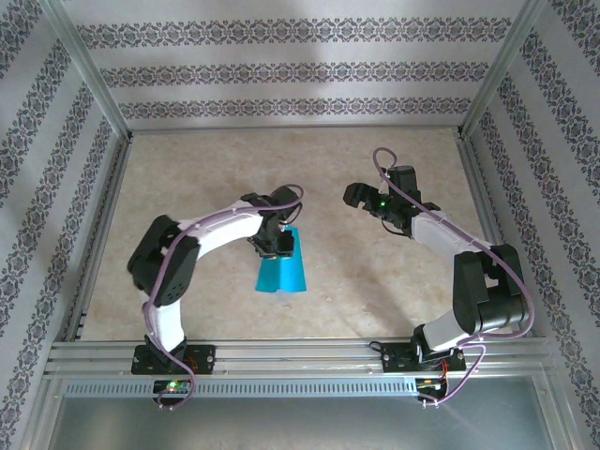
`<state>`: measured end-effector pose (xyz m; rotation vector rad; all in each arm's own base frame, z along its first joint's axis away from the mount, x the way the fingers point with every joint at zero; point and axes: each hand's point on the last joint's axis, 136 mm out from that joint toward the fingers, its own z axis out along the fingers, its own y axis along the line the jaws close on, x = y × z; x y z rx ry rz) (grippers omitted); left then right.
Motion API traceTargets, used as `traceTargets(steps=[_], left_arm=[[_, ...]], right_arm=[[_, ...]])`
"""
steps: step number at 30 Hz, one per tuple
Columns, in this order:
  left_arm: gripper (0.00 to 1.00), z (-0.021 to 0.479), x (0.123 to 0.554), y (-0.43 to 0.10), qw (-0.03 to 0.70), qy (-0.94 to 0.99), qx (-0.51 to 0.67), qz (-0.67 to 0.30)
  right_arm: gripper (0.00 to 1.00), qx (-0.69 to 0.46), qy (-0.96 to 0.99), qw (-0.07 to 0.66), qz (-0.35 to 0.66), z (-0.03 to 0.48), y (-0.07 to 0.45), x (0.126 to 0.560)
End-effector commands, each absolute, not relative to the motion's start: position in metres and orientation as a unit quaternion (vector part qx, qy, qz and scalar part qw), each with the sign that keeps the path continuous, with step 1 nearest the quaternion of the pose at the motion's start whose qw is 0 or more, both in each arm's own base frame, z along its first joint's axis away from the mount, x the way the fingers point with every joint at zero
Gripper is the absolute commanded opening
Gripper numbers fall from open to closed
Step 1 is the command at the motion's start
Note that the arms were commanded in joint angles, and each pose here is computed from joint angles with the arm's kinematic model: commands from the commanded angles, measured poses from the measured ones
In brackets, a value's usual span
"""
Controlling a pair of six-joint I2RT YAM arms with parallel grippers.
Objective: Fold a paper plane with a square sheet of paper (pick it up from the middle)
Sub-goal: First fold the square sheet of paper in half at the center of the table.
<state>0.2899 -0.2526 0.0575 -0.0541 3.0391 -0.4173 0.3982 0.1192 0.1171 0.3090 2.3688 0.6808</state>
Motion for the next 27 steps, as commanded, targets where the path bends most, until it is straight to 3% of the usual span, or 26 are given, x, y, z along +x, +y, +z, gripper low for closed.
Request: traceTargets(steps=[1, 4, 8, 19, 22, 27], left_arm=[[0.25, 0.122, 0.319, -0.281, 0.111, 0.949, -0.026, -0.295], [0.26, 0.14, 0.33, -0.281, 0.126, 0.92, -0.048, -0.368], [0.29, 0.128, 0.342, -0.27, 0.118, 0.899, -0.081, -0.415], [0.33, 0.066, 0.351, -0.247, 0.073, 0.938, -0.049, -0.334], [0.33, 0.055, 0.348, -0.241, 0.063, 0.948, -0.041, -0.309], [0.32, 0.046, 0.35, -0.236, 0.054, 0.957, -0.033, -0.284]], right_arm=[[0.98, 0.13, 0.89, 0.336, 0.281, 0.13, 0.117, 0.401], [0.98, 0.121, 0.883, 0.328, 0.312, 0.134, 0.125, 0.398], [0.98, 0.1, 0.876, 0.303, 0.361, 0.136, 0.143, 0.392], [0.91, 0.061, 0.884, 0.22, 0.409, 0.11, 0.187, 0.363], [0.82, 0.054, 0.886, 0.197, 0.416, 0.103, 0.205, 0.355], [0.55, 0.024, 0.896, 0.156, 0.414, 0.085, 0.24, 0.346]])
